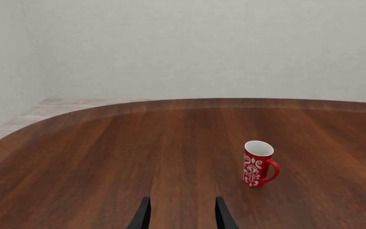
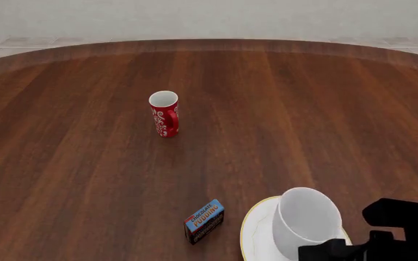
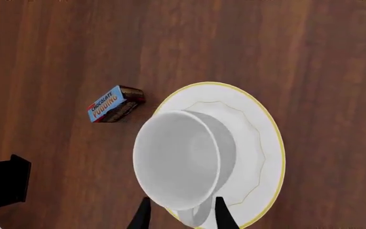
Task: Put the white mug on the plate.
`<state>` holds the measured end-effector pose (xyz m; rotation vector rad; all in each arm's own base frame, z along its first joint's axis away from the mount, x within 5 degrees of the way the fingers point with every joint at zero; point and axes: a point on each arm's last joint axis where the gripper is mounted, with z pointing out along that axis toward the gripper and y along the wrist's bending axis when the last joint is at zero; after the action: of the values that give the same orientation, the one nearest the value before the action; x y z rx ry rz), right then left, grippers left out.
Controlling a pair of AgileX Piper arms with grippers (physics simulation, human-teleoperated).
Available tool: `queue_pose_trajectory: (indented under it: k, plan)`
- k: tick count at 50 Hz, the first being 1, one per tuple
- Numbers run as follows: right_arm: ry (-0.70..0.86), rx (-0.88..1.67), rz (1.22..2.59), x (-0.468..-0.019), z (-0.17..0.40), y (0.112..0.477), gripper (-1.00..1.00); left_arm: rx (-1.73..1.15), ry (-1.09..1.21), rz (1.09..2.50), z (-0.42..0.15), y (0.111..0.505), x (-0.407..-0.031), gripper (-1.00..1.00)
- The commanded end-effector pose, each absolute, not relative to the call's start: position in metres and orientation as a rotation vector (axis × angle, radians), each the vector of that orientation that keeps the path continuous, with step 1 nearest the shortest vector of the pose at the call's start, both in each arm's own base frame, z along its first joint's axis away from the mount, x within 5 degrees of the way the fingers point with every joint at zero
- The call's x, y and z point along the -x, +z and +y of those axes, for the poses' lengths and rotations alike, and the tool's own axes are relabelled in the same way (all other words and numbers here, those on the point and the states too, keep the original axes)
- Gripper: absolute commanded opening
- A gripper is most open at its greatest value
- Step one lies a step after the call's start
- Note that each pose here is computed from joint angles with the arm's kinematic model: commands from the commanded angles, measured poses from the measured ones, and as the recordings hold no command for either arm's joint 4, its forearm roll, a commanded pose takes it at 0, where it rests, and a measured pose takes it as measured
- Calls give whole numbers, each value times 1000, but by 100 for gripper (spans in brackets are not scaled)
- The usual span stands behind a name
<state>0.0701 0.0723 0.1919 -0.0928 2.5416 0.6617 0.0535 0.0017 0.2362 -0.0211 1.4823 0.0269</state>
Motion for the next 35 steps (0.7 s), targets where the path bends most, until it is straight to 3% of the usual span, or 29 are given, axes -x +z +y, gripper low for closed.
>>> queue_pose_trajectory:
  k: [1,35]
  plan:
    - [656,89,2541,-70,72,193,100,21,28,1482,2,233,-54,100]
    - [639,176,2417,-48,44,288,100,21,28,1482,2,233,-54,100]
